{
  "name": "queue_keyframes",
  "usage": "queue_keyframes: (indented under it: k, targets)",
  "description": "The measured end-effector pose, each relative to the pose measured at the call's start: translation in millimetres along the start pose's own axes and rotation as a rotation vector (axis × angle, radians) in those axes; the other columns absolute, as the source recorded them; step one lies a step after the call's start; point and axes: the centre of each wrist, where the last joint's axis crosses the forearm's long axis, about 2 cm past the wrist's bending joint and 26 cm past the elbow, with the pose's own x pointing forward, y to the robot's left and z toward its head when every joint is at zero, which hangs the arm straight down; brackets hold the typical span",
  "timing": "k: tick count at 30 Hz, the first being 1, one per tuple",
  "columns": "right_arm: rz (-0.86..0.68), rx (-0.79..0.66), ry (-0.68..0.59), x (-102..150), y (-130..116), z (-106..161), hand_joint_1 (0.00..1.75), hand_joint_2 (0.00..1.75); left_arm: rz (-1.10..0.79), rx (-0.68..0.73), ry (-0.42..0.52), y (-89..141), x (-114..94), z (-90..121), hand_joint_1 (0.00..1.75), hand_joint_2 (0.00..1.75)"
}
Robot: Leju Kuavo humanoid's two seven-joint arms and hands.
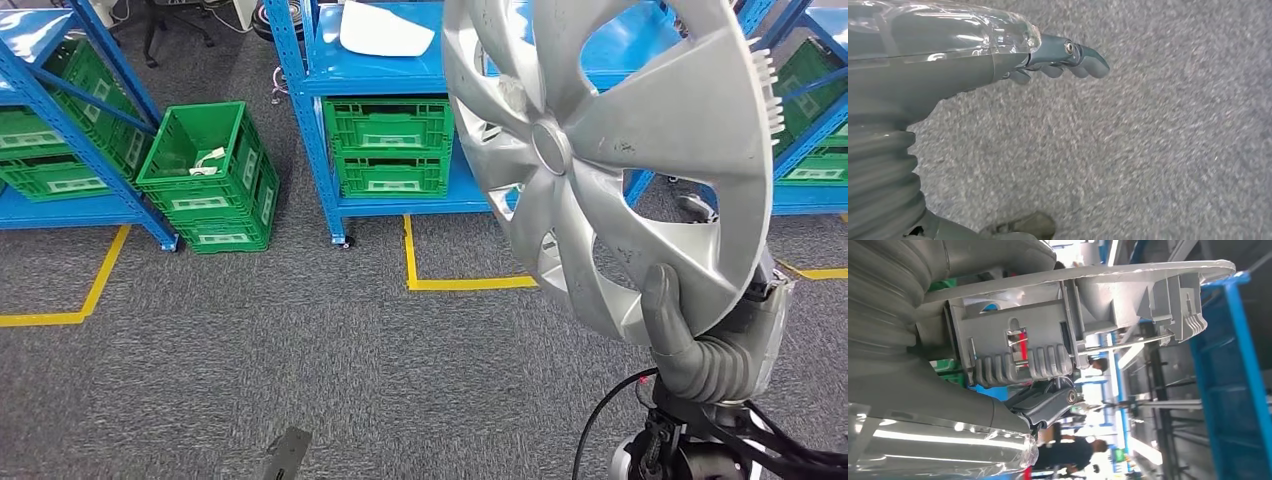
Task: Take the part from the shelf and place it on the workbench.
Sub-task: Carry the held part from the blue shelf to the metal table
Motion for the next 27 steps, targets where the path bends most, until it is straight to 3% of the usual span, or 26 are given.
queue_keyframes:
  k: [17,27]
  targets:
    - [0.029,-0.011,0.188,-23,-2,19,1.75,1.75,0.007,-0.005,0.016,-1,-4,3,0.00,1.75]
    - [0.125,0.005,0.231,-33,-5,24,1.75,1.75,0.048,-0.031,0.048,-4,-4,5,0.00,1.75]
